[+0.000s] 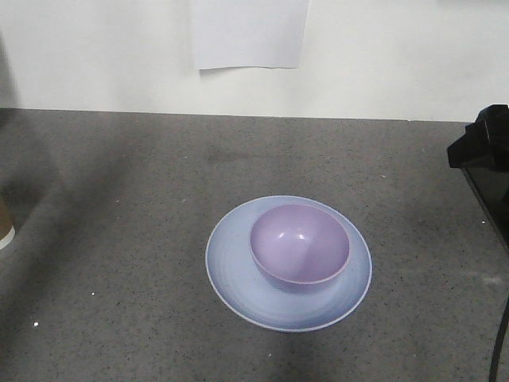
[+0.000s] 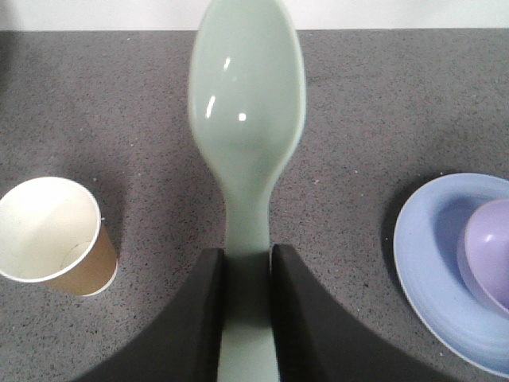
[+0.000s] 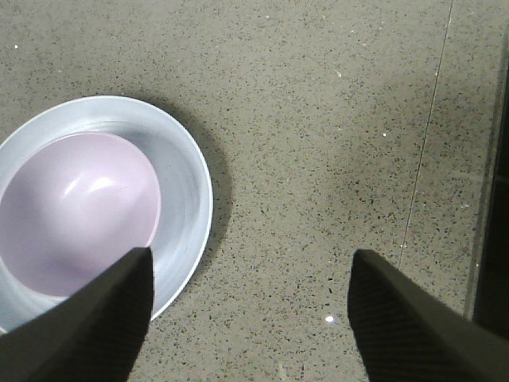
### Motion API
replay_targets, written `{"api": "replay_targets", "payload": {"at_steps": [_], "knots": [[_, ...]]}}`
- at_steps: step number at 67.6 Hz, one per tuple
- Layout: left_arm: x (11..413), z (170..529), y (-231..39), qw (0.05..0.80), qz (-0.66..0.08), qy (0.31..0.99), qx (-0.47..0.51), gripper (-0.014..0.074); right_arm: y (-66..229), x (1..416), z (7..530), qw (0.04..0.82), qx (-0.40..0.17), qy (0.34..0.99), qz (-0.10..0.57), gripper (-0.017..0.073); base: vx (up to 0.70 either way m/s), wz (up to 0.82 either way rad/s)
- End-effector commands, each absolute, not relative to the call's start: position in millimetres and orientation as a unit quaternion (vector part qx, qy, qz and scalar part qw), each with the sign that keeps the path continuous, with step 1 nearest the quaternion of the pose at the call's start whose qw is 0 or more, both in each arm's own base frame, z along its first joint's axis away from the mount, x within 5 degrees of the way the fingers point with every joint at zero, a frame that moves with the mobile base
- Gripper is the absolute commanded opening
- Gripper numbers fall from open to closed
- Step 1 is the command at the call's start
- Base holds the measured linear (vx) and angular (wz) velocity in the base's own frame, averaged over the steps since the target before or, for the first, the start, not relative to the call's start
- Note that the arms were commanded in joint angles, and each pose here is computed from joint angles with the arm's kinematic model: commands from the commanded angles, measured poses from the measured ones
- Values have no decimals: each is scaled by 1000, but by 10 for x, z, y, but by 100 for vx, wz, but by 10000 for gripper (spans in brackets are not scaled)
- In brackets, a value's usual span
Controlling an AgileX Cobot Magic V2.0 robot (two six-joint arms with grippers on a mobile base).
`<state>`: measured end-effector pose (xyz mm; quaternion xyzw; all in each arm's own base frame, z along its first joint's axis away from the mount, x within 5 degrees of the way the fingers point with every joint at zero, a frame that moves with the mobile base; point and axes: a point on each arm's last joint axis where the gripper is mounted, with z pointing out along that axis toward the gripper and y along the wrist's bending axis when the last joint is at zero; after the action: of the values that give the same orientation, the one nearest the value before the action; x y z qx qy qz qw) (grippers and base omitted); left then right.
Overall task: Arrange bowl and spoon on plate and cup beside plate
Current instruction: 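Move the left gripper with the spoon over the bowl and lower it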
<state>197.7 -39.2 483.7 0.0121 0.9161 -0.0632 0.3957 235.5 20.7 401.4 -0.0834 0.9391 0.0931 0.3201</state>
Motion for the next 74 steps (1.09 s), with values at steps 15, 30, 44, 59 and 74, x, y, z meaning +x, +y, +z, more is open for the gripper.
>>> {"api": "replay_targets", "payload": {"at_steps": [15,30,44,59,74], "knots": [[2144,4830,-659,396,-141,899,122,-8,198,2328,4155,361,-84,924,92,496,0,0],[2491,4528,-1055,336,-176,904,199,-8,198,2328,4156,362,-84,924,92,496,0,0],[2734,4306,-1535,282,-177,901,277,-8,199,2328,4156,361,-84,924,93,496,0,0],[2905,4214,-2042,273,-170,886,335,-8,201,2328,4156,362,-84,924,94,496,0,0],[2916,3905,-2451,230,-165,880,380,-8,201,2328,4156,362,-84,924,94,496,0,0]]}}
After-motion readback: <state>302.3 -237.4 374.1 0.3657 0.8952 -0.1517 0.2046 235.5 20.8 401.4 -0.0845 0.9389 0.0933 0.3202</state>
